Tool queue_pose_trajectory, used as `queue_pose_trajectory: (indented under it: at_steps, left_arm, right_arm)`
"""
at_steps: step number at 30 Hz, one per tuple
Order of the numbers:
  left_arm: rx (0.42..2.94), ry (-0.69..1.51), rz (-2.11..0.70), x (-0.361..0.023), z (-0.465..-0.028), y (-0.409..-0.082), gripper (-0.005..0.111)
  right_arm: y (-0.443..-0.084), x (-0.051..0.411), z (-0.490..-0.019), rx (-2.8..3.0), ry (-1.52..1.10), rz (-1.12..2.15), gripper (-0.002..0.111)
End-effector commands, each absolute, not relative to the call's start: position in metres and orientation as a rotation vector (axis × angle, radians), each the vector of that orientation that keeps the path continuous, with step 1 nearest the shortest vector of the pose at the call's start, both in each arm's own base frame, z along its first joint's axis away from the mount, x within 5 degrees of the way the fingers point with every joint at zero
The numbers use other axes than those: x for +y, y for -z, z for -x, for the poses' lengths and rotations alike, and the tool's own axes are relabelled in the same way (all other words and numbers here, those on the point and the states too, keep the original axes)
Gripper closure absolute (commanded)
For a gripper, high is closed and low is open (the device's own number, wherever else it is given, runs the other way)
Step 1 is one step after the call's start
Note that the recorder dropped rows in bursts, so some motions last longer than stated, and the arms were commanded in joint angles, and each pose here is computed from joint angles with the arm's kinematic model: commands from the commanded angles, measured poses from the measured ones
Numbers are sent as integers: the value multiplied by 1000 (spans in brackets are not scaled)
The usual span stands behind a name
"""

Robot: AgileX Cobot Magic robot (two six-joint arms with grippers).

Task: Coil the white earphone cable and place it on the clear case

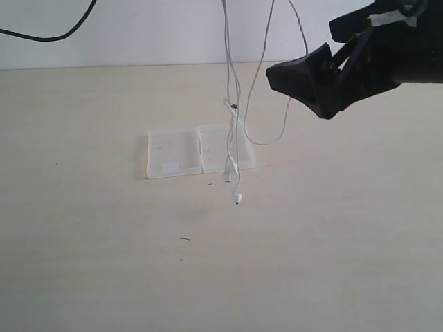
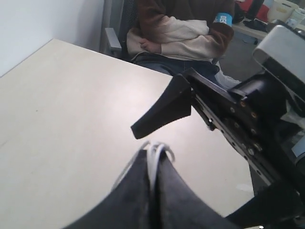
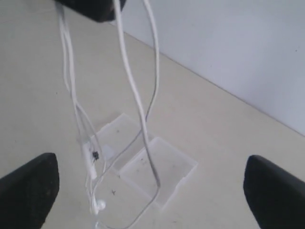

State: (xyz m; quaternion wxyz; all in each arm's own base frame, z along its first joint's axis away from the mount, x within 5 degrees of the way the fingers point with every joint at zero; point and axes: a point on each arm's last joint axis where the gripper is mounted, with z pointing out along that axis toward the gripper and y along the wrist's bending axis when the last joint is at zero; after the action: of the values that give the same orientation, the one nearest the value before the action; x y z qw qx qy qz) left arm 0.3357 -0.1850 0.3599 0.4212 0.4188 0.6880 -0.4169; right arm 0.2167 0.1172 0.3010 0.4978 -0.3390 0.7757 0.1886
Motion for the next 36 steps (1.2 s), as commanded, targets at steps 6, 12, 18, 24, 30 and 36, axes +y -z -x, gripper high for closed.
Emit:
queue_pose_trajectory:
  at_steps: [6,12,18,24,30,36]
  left_arm:
    - [1718,1052,-903,-184,-341,-372,107]
    - [1738,1020,-842,-195,-338,-375,107]
    - [1784,996,-697,-200,-341,-378,107]
    - [1789,986,-672,-199,-342,-379,107]
    - [1793,943,-599,-196,-347,-380,107]
    - [1794,940,-590,-196,-348,-380,107]
  right_arm:
    - [-279,105,-210,2026,-460,613,3]
    - [-278,104,-214,1936,-504,489,3]
    - [-263,115,-222,1930,-539,622,3]
    - [-270,113,-219,1903,-533,617,3]
    - [-294,108,-204,1804,-535,595,3]
    - [-302,101,-187,1809,-464,694,3]
